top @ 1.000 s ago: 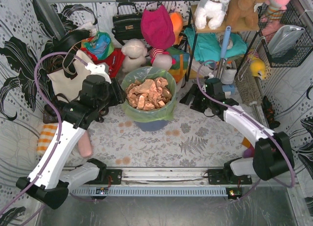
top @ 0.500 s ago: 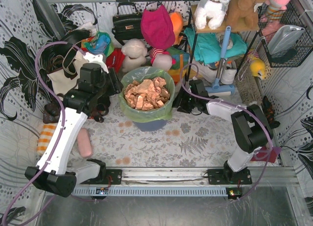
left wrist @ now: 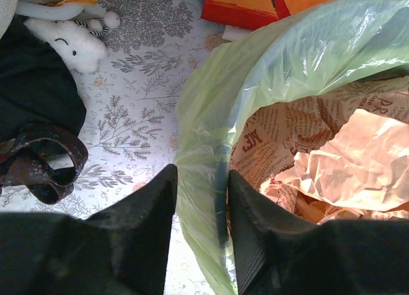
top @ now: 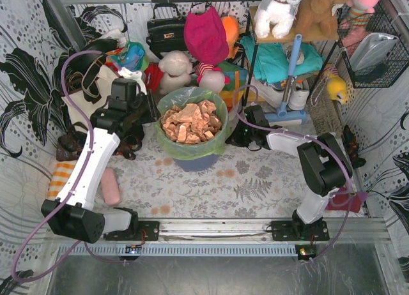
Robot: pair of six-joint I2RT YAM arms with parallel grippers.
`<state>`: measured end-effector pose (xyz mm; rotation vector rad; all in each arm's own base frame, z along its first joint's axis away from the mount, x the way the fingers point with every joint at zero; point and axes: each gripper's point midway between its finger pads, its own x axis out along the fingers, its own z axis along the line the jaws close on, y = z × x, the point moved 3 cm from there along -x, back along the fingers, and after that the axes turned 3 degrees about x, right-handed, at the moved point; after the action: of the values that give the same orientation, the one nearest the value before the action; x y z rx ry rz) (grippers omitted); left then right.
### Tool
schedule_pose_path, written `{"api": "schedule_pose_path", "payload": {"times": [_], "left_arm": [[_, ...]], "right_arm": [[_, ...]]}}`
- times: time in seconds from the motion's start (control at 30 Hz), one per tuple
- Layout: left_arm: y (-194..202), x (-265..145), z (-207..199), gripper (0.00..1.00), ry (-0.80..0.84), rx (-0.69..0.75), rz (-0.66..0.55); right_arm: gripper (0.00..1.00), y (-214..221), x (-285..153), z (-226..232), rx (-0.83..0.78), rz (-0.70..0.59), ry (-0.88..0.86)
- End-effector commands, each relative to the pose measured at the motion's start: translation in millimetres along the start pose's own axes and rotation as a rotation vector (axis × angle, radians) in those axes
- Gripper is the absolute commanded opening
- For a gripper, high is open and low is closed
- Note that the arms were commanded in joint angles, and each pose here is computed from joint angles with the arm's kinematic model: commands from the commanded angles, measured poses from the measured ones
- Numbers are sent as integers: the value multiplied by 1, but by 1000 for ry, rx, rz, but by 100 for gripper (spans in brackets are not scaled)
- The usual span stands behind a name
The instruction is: Tie the trash bag
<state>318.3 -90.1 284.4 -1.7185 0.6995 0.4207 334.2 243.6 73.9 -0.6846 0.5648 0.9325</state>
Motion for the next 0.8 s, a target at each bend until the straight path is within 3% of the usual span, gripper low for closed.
{"api": "schedule_pose_path", "payload": {"times": [0.0, 0.17, 0.4, 0.53, 0.77], "left_arm": [[3, -2, -2, 40, 37, 35, -6], [17, -4, -5, 24, 74, 30, 32], [43, -23, -28, 21, 218, -37, 141], [52, -39, -50, 23, 270, -49, 172], [63, -63, -72, 39, 295, -93, 181]], "right_arm": [[0, -8, -19, 9, -19, -65, 1], [0, -8, -47, 11, -44, -108, 12], [0, -9, -82, 12, -86, -141, 52], [0, -5, -97, 10, -100, -141, 68], [0, 4, -126, 4, -126, -146, 101]]}}
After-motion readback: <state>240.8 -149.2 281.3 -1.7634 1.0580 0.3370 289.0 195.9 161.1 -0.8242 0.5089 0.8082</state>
